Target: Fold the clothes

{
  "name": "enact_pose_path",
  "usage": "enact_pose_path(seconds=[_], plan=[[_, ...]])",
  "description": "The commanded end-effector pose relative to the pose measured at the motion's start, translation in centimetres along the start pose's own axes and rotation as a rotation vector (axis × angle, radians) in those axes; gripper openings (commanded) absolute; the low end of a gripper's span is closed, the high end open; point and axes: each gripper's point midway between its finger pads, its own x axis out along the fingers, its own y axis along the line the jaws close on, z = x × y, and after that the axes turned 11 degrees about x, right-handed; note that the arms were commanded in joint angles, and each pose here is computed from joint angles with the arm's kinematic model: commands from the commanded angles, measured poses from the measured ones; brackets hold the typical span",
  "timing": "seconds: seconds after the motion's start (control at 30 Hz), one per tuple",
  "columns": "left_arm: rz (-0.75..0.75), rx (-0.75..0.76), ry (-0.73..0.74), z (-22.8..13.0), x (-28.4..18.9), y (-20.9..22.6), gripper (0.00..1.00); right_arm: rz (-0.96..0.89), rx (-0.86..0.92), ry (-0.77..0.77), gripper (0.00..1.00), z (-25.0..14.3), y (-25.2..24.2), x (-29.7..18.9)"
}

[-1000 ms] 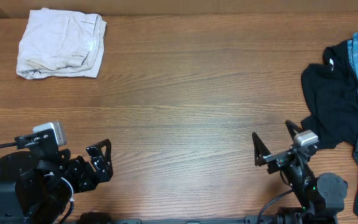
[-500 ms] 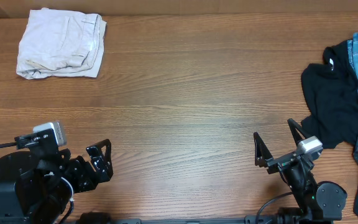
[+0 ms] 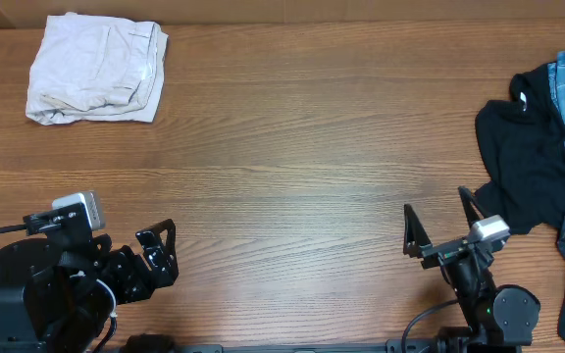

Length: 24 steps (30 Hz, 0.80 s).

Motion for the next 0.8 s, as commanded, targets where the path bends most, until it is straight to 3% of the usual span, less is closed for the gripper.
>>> enact_pose_path(seconds=[0.0,0.3,0.77], plan=[[-0.017,-0.005,-0.001,0.0,-0.1,-0.3,1.0,-0.042,0.018,-0.049,1.0,-0.4,-1.1,0.2],[-0.017,-0.005,-0.001,0.0,-0.1,-0.3,1.0,-0.187,0.129,-0.106,1.0,-0.5,-3.9,-0.1],[-0.017,-0.005,-0.001,0.0,-0.1,-0.3,1.0,-0.312,0.14,0.033,1.0,-4.3,-6.1,-0.5]])
